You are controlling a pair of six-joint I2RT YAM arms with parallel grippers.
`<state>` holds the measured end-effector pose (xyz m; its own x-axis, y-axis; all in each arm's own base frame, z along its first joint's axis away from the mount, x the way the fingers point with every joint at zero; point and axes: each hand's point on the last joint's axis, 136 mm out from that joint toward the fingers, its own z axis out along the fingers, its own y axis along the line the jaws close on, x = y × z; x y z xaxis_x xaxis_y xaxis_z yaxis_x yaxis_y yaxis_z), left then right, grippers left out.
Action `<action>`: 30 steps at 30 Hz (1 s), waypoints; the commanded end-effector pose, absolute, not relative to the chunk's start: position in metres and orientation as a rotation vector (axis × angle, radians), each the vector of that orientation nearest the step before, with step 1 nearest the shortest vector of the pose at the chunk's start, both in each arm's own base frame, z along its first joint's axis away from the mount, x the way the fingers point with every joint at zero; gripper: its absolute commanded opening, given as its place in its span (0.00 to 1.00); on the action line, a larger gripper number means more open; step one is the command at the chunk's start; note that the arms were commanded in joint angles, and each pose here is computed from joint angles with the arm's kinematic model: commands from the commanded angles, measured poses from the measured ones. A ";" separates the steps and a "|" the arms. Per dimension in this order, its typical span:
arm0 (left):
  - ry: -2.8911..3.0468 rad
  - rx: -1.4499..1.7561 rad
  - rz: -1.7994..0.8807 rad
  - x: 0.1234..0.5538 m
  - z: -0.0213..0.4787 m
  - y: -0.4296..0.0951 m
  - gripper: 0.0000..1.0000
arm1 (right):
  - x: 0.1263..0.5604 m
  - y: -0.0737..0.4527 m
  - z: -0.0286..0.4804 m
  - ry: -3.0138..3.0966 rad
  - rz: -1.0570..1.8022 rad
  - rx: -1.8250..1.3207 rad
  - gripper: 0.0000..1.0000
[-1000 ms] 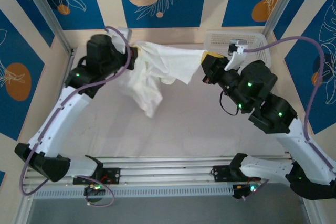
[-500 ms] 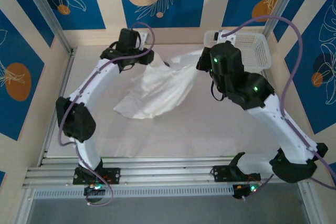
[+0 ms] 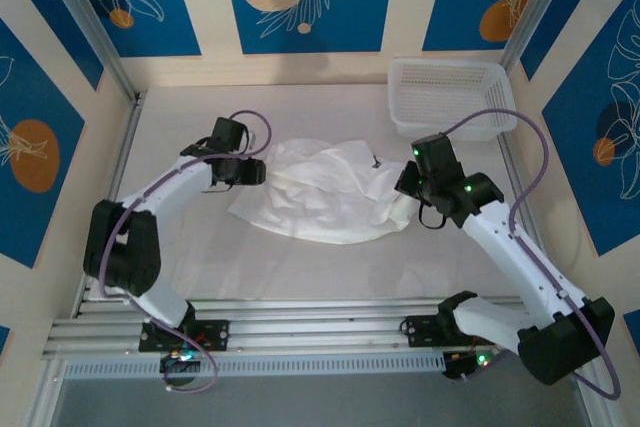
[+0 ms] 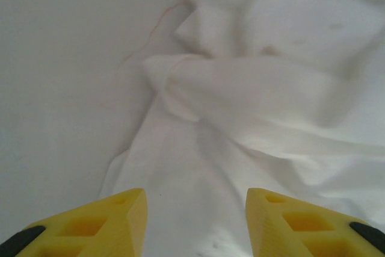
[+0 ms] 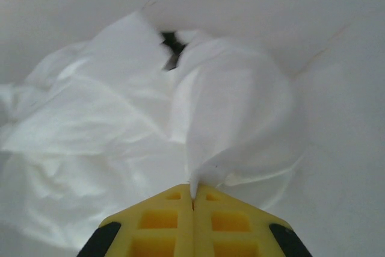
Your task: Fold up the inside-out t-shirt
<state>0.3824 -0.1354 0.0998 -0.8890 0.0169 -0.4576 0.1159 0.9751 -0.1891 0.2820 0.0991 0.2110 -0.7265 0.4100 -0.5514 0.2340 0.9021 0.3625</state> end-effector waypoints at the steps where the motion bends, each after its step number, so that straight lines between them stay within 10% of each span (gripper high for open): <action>1: 2.682 0.012 -0.306 0.401 0.081 -0.123 0.47 | 0.281 0.131 0.219 2.397 0.613 0.408 0.00; 12: 2.826 0.065 -0.414 0.396 0.034 -0.134 0.45 | 0.276 0.133 0.215 2.410 0.657 0.439 0.00; 18: 2.811 0.070 -0.380 0.398 0.041 -0.130 0.09 | 0.276 0.133 0.220 2.403 0.665 0.448 0.00; 30: 2.406 0.080 -0.351 0.397 0.227 -0.110 0.00 | 0.294 0.092 0.347 2.004 0.612 0.517 0.00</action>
<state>0.3975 -0.1253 0.1568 -0.8519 -0.0248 -0.5231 0.1352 0.9546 -0.2654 0.2911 0.1135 0.2876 -0.6226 0.5309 -0.5750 0.1469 0.8009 0.5805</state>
